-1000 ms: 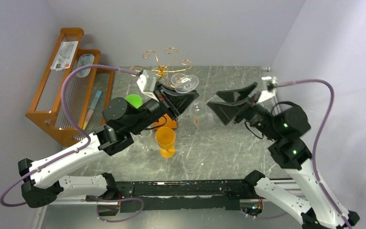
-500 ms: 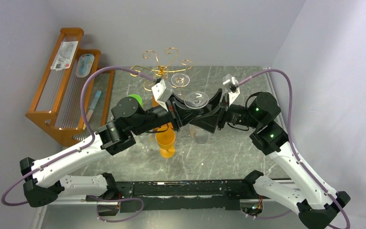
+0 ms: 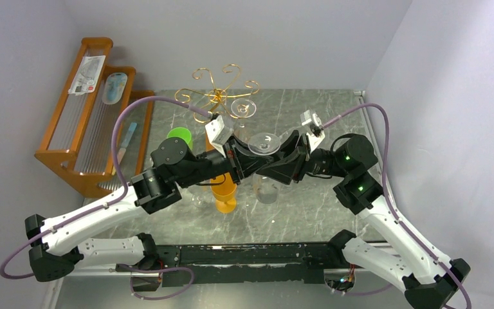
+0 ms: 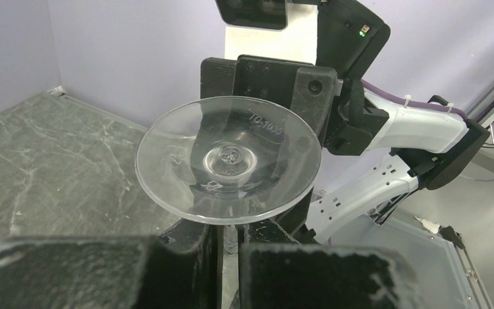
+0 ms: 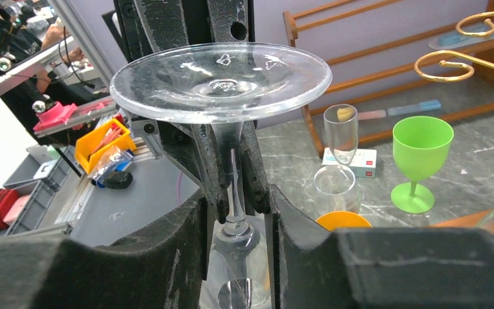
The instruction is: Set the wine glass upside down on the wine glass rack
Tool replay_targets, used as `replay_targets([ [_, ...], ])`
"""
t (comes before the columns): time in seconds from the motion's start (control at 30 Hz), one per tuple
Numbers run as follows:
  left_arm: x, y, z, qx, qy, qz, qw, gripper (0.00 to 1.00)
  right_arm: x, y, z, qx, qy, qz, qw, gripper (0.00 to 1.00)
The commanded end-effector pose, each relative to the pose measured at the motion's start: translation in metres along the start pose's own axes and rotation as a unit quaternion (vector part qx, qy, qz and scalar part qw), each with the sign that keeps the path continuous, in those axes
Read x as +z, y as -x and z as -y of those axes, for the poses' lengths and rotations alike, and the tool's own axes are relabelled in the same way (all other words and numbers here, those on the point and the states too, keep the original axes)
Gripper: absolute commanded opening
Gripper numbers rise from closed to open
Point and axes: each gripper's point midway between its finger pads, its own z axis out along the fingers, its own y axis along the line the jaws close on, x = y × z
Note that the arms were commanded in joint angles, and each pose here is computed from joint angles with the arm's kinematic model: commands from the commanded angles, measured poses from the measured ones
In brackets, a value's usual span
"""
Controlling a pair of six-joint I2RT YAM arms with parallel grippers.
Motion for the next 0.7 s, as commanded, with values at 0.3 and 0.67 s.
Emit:
replay_targets([
  [0.3, -0.02, 0.037, 0.013, 0.027, -0.025, 0.086, 0.996, 0.05, -0.005, 0.0, -0.012, -0.01, 0.022, 0.02, 1.0, 0.34],
  [0.67, -0.02, 0.031, 0.029, 0.039, -0.076, 0.088, 0.993, 0.05, 0.003, 0.003, -0.011, 0.014, 0.042, 0.032, 0.999, 0.28],
])
